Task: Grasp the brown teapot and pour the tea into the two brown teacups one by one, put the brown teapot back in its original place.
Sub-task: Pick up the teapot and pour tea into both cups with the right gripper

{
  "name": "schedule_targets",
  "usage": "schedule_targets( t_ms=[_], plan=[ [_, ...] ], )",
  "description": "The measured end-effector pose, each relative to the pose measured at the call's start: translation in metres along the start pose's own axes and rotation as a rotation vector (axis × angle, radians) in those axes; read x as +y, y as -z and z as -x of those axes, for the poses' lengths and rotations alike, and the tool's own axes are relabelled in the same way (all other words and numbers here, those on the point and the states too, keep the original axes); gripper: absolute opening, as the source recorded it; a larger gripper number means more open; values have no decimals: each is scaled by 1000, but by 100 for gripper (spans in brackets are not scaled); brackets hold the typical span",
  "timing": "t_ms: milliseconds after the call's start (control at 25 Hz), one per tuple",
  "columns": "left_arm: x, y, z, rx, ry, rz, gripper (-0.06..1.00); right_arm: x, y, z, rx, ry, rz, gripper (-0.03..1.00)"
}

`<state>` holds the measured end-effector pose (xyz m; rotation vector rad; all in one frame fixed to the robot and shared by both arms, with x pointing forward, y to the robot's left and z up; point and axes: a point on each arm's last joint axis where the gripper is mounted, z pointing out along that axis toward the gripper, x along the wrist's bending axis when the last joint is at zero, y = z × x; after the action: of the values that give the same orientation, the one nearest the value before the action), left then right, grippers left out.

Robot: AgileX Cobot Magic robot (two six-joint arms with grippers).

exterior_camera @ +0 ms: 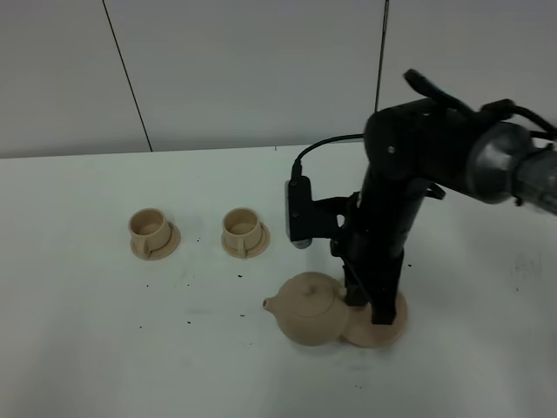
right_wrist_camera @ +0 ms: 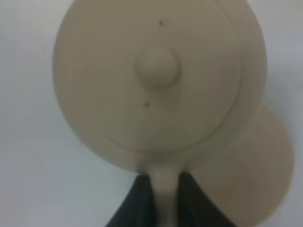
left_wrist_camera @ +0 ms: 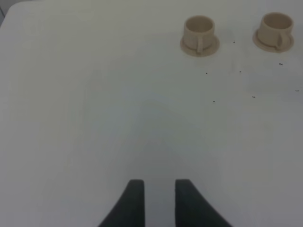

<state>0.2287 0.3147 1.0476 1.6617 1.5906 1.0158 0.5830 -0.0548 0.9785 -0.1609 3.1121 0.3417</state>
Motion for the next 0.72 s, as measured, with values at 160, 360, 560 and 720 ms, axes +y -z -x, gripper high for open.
schedule_targets(
  t_ms=[160,360,560,720],
  plan=[
    [0,0,0,0,0,0,23,13,3,22,-11,15,15,9],
    [0,0,0,0,0,0,23,32,20,51,-119,41,77,9],
    [0,0,0,0,0,0,23,46,28,70,-197,57,138,9],
    [0,0,0,0,0,0,23,50,24,76,-201,59,161,9]
  ],
)
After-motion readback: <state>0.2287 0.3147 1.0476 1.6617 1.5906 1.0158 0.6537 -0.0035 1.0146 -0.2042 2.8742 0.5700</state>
